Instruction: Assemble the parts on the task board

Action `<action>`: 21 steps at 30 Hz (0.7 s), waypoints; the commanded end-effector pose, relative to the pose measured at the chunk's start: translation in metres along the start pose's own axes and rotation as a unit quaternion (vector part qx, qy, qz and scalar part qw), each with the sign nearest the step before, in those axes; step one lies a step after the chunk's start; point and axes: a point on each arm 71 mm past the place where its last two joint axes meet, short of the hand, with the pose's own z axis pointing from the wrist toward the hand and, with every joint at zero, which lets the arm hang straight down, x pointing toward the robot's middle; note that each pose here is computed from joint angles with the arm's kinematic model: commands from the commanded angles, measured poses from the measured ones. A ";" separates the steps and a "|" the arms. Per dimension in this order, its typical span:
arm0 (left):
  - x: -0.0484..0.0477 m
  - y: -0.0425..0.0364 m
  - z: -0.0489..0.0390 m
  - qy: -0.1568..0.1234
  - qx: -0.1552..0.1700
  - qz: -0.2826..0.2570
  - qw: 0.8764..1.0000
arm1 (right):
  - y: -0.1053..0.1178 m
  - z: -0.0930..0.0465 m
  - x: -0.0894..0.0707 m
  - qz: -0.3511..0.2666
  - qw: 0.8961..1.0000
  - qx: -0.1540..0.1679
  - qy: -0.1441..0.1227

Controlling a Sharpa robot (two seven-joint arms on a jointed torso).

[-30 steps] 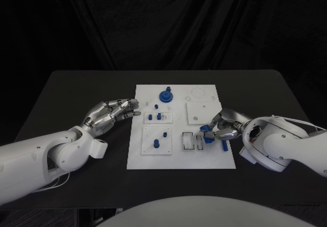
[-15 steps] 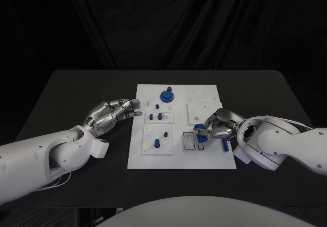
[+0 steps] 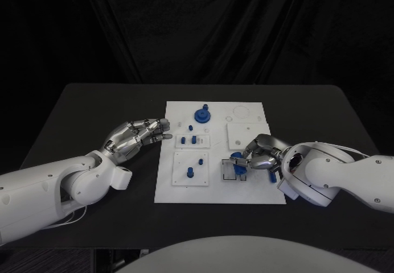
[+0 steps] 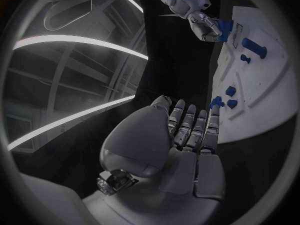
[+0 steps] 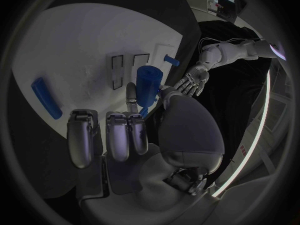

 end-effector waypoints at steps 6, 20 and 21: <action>0.0015 0.0000 -0.0001 0.010 0.006 -0.003 1.000 | -0.001 0.002 0.003 -0.020 1.000 0.011 0.008; 0.0018 0.0019 0.0003 0.012 0.003 -0.005 1.000 | -0.003 0.005 0.006 -0.033 0.999 0.019 0.020; 0.0018 0.0020 0.0003 0.012 0.003 -0.005 1.000 | -0.003 0.005 0.006 -0.035 0.999 0.020 0.022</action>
